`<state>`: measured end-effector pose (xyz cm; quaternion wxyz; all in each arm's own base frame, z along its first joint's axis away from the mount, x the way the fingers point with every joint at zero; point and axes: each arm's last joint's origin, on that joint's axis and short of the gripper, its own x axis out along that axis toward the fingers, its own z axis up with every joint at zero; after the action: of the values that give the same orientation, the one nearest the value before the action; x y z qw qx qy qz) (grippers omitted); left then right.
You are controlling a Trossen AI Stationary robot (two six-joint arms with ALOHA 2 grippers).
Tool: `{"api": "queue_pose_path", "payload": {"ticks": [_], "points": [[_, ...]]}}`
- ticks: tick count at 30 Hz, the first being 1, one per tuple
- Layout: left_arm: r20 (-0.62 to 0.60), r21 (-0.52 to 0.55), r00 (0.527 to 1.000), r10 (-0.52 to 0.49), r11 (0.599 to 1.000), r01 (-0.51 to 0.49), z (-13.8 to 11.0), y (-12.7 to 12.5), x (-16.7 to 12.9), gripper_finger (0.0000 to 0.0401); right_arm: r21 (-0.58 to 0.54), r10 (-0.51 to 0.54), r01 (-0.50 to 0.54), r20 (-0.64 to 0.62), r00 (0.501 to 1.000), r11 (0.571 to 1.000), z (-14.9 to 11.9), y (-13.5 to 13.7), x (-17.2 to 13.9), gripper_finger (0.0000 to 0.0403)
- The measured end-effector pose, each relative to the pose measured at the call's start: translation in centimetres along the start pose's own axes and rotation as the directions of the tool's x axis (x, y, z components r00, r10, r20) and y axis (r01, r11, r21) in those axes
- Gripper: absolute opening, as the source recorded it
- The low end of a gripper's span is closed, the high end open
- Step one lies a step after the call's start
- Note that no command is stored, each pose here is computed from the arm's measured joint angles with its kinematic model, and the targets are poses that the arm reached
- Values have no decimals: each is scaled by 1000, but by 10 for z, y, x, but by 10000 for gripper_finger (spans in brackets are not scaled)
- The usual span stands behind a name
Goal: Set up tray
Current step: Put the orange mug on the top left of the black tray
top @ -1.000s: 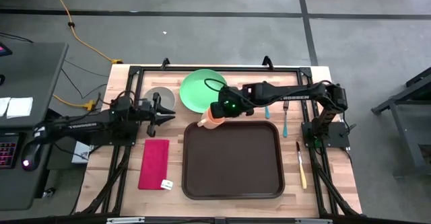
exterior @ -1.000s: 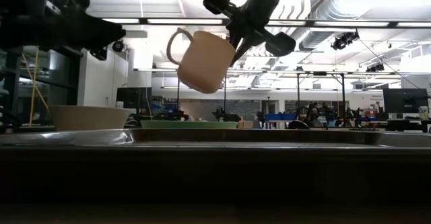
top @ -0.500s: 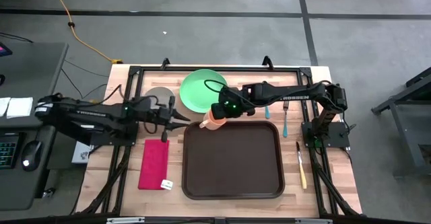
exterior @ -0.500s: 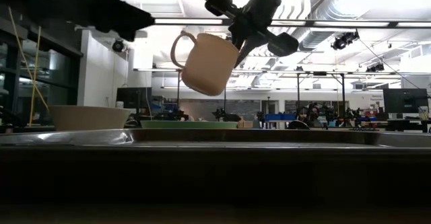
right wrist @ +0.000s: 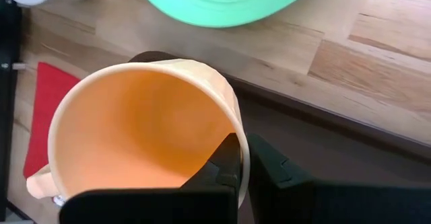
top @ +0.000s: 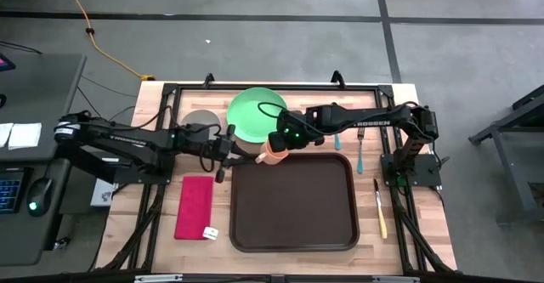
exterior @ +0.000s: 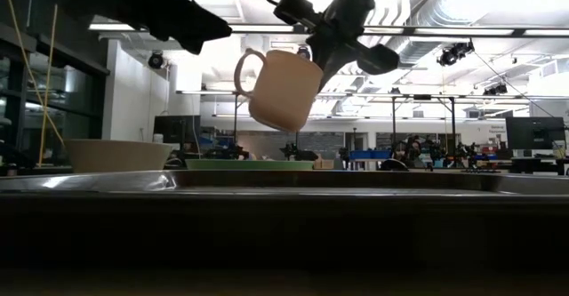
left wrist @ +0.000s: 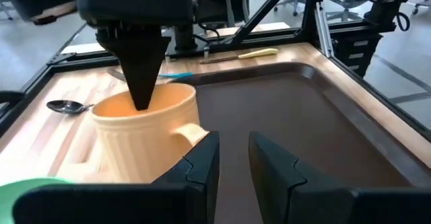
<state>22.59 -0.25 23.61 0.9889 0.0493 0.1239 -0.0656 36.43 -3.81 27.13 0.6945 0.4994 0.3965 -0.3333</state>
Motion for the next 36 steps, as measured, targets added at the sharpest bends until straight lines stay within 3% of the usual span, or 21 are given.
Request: {"api": "queue_pose_path", "payload": {"ticks": [17,36], "points": [[-90,-38,985,149,988,-152,-7,4,-1,113,53,37,-41,75,997,998,9,3,0,0],[-111,-37,972,206,977,-211,-9,5,-1,113,77,64,-75,138,988,994,16,5,-1,0]]}}
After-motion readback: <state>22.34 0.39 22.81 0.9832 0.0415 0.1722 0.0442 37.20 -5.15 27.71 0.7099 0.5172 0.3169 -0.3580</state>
